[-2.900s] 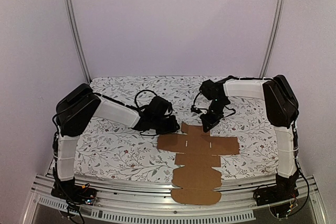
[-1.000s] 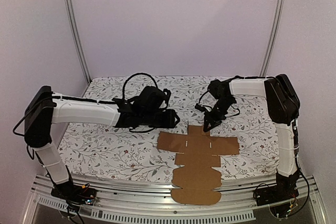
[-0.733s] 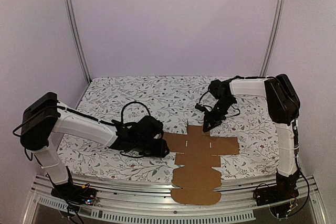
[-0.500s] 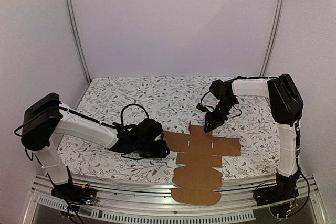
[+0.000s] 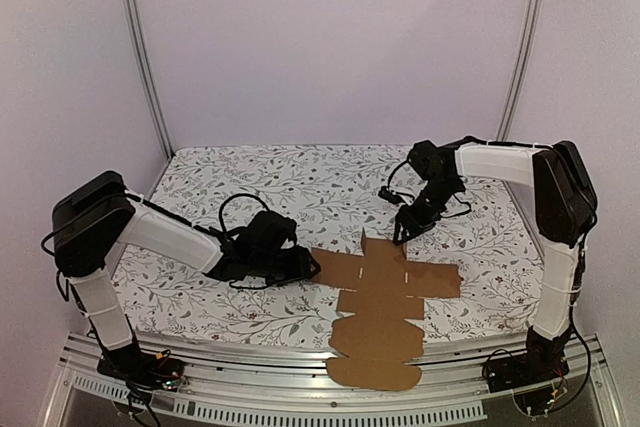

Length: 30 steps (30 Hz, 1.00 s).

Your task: Fold the paper box

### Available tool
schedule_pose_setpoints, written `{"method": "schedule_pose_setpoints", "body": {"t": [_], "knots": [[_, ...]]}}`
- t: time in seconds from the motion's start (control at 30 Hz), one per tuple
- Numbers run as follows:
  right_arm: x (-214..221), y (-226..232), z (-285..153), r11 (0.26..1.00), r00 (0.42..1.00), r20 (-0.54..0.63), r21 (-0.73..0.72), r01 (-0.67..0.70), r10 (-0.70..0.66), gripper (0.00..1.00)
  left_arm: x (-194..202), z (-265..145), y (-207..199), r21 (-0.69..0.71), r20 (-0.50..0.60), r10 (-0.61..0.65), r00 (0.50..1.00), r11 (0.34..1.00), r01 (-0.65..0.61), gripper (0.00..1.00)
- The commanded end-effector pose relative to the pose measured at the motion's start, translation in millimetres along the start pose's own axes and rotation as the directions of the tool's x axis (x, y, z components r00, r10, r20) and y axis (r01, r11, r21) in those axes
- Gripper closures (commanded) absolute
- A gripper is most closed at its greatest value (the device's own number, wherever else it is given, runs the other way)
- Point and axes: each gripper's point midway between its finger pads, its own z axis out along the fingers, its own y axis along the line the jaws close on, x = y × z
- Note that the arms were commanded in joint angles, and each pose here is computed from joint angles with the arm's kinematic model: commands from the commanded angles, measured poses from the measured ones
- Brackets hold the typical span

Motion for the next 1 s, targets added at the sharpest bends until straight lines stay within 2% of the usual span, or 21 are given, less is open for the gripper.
{"method": "schedule_pose_setpoints", "body": {"t": [0.0,0.1,0.23,0.33,0.5,0.6,0.8,0.97], "knots": [[1,9,-15,0.999,0.999,0.025,-0.02,0.039,-0.039,0.65,4,16,4,0.038,-0.053,0.007,0.999,0.999,-0.005,0.56],[1,10,-24,0.998,0.997,0.038,-0.003,0.067,-0.067,0.63,1,20,-2,0.078,-0.055,-0.005,0.998,0.997,0.009,0.66],[0,12,-35,0.994,0.992,0.058,0.005,0.109,-0.109,0.59,-6,22,-10,0.127,-0.032,-0.002,0.999,0.992,0.006,0.89],[-1,14,-43,0.988,0.986,0.067,-0.019,0.156,-0.155,0.55,-16,19,-24,0.188,0.004,0.054,0.999,0.981,-0.054,1.0],[-3,-3,-54,0.975,0.973,0.061,-0.001,0.223,-0.223,0.49,-26,0,-61,0.317,0.09,0.254,0.963,0.91,-0.269,1.0],[-1,-12,-51,0.97,0.969,0.04,0.007,0.245,-0.245,0.46,-28,-9,-71,0.339,0.115,0.326,0.938,0.875,-0.345,1.0],[8,-18,-31,0.973,0.973,-0.026,-0.032,0.227,-0.228,0.44,-31,-22,-81,0.363,0.15,0.368,0.918,0.843,-0.397,1.0],[18,-11,-19,0.973,0.976,-0.07,-0.124,0.197,-0.206,0.44,-35,-29,-83,0.362,0.193,0.36,0.913,0.838,-0.407,1.0]]}}
